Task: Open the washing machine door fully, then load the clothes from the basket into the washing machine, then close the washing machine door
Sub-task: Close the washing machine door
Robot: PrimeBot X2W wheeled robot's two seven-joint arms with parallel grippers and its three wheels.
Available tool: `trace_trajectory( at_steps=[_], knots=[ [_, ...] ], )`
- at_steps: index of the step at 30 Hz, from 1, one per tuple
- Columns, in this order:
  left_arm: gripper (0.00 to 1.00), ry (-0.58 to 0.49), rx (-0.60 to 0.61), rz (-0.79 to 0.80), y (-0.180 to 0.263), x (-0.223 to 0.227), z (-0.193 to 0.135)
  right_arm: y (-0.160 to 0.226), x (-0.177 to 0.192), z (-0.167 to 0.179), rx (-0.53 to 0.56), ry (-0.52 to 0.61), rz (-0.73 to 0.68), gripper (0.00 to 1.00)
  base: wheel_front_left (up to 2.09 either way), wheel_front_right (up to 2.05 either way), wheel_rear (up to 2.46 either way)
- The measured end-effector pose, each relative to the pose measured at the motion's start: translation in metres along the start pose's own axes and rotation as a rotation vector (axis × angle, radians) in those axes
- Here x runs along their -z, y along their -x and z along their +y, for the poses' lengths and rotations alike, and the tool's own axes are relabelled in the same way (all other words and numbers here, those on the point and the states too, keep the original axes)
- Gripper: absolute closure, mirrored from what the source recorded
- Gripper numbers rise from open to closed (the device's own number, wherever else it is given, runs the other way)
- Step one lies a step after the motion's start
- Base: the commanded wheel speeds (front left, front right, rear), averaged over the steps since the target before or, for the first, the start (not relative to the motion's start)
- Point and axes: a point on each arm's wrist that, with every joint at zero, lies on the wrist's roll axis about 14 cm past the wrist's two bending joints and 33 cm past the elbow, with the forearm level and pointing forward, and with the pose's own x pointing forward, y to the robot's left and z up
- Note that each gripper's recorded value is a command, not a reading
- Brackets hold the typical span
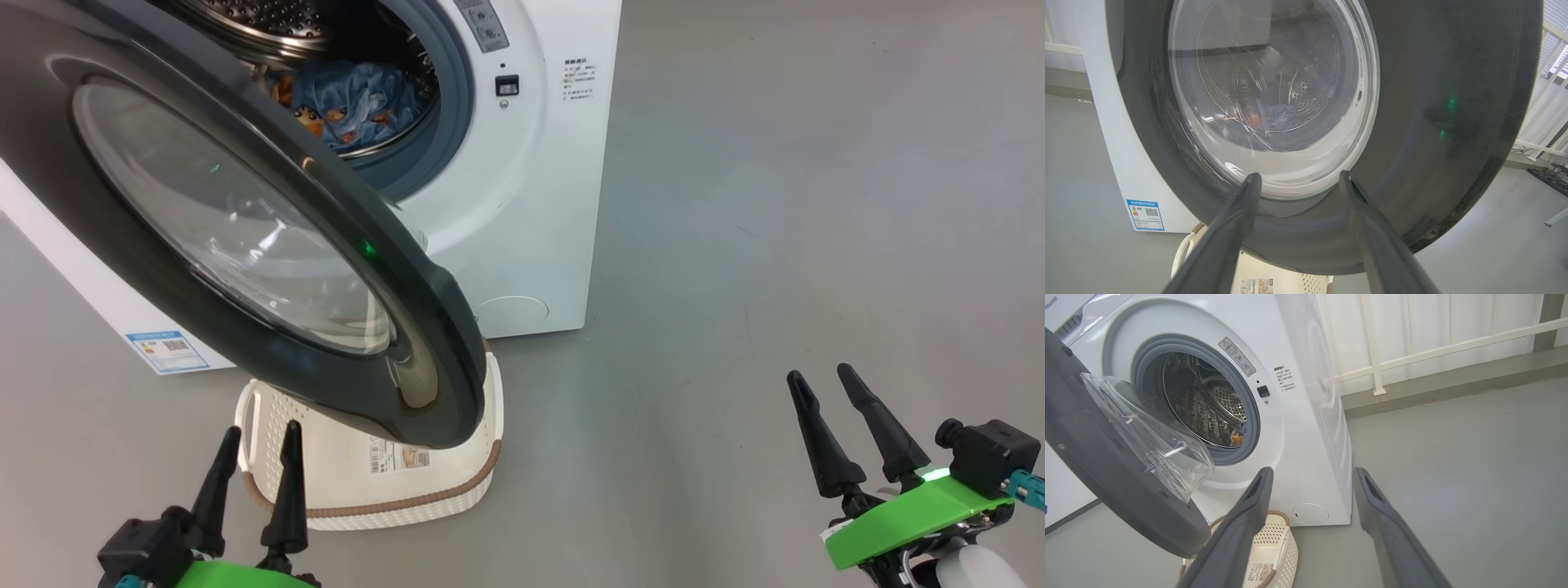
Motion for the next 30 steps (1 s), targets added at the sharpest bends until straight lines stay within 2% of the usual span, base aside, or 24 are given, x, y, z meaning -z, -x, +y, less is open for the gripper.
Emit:
trace_trajectory(
  at_steps=[16,17,19,20,22,30],
  knots=[
    [0.00,0.000,-0.012,0.004,0.004,0.001,0.004,-0.005,0.006,0.004,-0.014,-0.004,0.015,0.00,0.00,0.00,0.00],
    [0.00,0.000,-0.015,0.004,0.004,0.001,0.005,-0.006,0.006,0.004,-0.016,-0.004,0.016,0.11,0.00,0.00,0.00],
    [0.00,-0.001,-0.021,0.004,0.005,0.001,0.007,-0.007,0.007,0.005,-0.020,-0.004,0.019,0.55,0.00,0.00,0.00],
    [0.00,-0.001,-0.024,0.003,0.006,0.001,0.008,-0.007,0.008,0.006,-0.025,-0.002,0.022,0.72,0.00,0.00,0.00],
    [0.00,-0.002,-0.031,0.002,0.007,0.000,0.010,-0.009,0.009,0.009,-0.039,0.006,0.029,0.99,0.00,0.00,0.00],
    [0.00,-0.007,-0.070,-0.015,0.015,-0.006,0.021,-0.026,0.002,0.026,-0.113,0.027,0.012,1.00,0.00,0.00,0.00]
  ],
)
